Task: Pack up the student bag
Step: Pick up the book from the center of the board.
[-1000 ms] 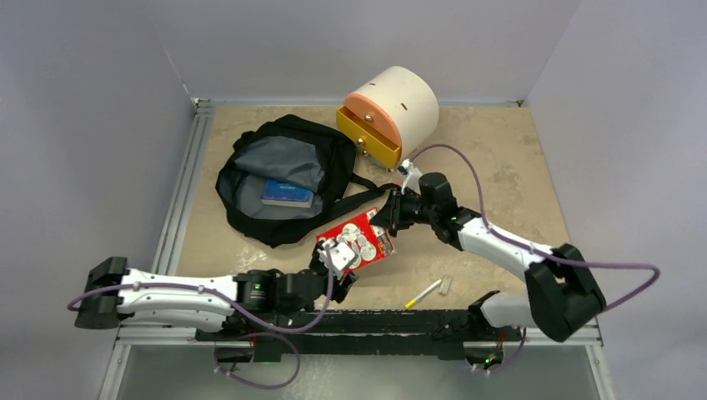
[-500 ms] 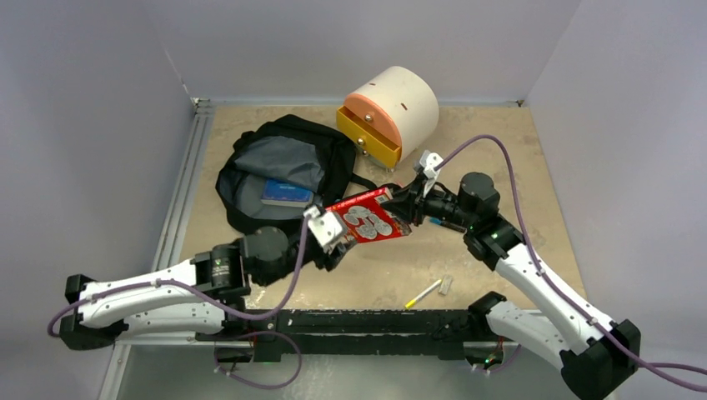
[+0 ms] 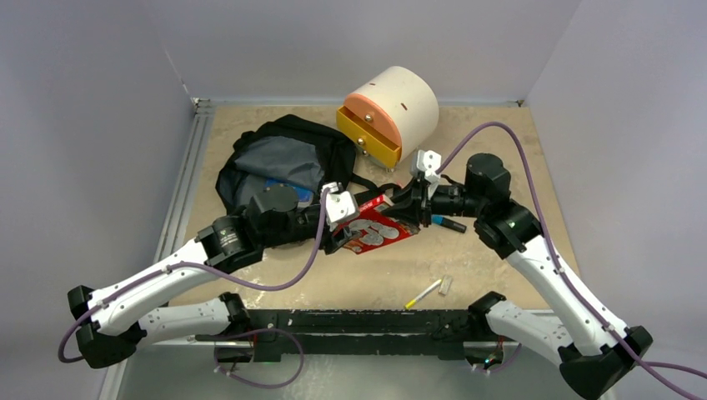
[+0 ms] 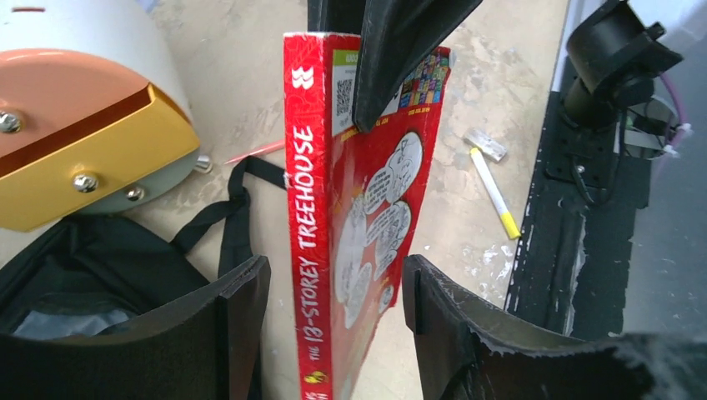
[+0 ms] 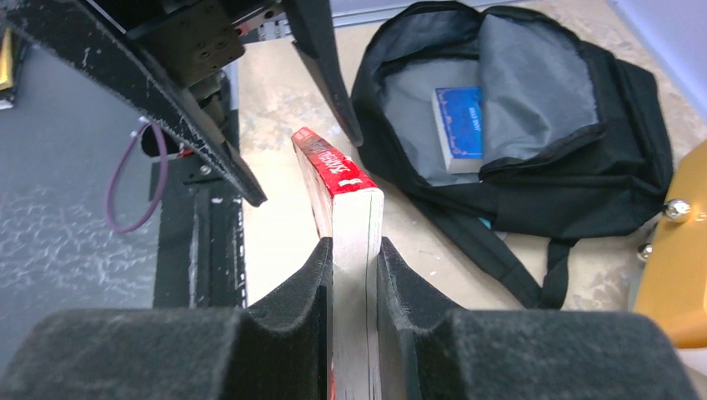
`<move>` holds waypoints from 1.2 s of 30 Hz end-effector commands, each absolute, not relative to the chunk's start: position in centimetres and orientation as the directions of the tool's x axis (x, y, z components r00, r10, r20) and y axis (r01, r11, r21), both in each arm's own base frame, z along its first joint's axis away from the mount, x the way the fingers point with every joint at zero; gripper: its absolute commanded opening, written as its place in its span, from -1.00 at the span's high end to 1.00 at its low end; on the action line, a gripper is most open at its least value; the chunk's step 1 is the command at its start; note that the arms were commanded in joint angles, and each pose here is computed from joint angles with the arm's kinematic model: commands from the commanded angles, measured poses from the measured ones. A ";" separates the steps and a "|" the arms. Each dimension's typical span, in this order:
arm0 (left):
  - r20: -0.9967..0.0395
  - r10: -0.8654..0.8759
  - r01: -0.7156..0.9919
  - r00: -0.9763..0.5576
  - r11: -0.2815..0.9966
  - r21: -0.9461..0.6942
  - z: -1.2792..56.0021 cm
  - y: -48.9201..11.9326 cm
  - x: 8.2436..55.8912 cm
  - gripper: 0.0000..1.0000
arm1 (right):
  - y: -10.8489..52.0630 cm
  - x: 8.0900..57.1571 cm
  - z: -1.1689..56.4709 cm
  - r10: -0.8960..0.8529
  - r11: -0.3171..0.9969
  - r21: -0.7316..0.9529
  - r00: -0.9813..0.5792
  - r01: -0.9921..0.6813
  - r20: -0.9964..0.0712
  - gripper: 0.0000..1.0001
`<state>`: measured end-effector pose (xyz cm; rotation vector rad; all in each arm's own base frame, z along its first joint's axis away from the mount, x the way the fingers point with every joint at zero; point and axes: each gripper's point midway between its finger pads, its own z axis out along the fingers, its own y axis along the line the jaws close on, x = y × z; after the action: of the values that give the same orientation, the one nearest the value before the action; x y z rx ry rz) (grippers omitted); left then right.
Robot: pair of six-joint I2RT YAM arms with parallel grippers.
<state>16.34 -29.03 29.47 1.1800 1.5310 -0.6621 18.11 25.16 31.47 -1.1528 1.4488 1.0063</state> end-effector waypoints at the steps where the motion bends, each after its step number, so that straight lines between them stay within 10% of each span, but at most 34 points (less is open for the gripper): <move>1: -0.954 0.287 0.951 0.084 0.264 0.164 31.5 -29.8 15.1 -0.18 | 25.2 15.9 34.5 -0.126 0.092 -0.041 0.030 -0.995 -0.992 1.00; 12: -0.953 0.300 0.976 0.045 0.192 0.107 30.2 -31.0 14.2 0.08 | 25.2 14.5 36.3 -0.074 0.038 -0.057 0.054 -0.998 -0.996 1.00; 18: -0.962 0.271 0.961 0.026 0.257 0.099 30.9 -30.6 14.9 0.99 | 24.9 15.0 36.0 -0.091 0.080 -0.057 0.050 -0.995 -0.995 1.00; 25: -0.973 0.223 0.970 0.057 0.220 0.107 32.2 -30.3 13.8 1.00 | 24.3 14.5 35.8 -0.096 0.108 -0.035 0.025 -0.994 -0.995 -0.25; 36: -0.981 0.151 0.990 0.123 -0.086 0.111 34.8 -31.1 8.7 1.00 | 24.4 13.7 33.8 -0.162 0.050 0.037 -0.045 -0.998 -0.986 -0.18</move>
<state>11.27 -30.11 30.35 1.3515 1.4172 -0.9645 13.98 24.35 32.98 -1.2374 1.4027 1.1144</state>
